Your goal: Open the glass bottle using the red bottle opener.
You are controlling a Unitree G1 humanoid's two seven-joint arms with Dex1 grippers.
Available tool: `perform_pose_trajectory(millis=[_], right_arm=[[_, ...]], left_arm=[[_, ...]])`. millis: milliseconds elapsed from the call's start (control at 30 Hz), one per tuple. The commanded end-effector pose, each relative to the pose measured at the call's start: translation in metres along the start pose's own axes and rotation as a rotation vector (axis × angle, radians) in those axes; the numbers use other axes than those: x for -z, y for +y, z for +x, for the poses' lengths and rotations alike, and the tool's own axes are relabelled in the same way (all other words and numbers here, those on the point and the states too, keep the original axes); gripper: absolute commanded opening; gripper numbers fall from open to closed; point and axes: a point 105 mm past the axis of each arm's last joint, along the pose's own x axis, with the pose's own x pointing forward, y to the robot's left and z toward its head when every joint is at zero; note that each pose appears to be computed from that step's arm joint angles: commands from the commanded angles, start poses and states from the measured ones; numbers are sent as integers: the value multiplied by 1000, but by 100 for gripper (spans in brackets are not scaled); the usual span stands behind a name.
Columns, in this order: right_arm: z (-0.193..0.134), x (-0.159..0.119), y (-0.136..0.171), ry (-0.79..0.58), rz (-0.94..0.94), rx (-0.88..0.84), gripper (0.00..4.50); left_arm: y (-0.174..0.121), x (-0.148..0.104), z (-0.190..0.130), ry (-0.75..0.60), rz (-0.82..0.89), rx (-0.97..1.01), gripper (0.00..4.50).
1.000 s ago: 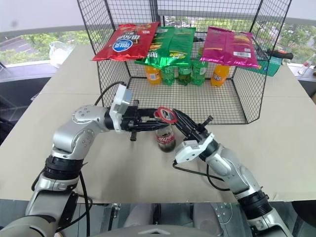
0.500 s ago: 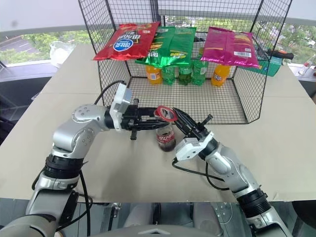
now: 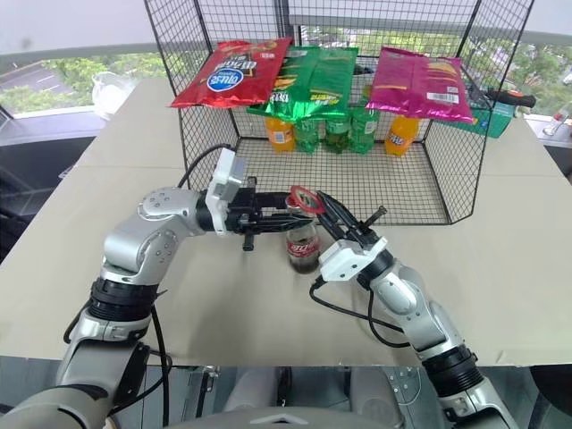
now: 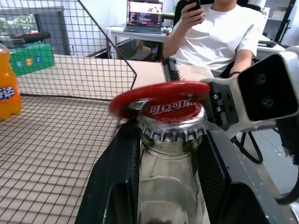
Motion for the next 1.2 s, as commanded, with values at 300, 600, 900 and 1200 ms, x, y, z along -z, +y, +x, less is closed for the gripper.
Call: perform_pose_trajectory(millis=[300,600,900,1200], right_arm=[[-4,-28,28,-148,-204,-188,0],[-14,-6,63,-100,-272,-380,0],[-19,-11,55,-113,-147,-400,0],[-27,6,100,-103,-129,-421,0]], left_arm=[[-6,6,11,25,-29,36,116],[-6,12,9,58,-36,34,116],[-3,21,10,84,-38,25,116],[-3,21,9,85,-35,19,116]])
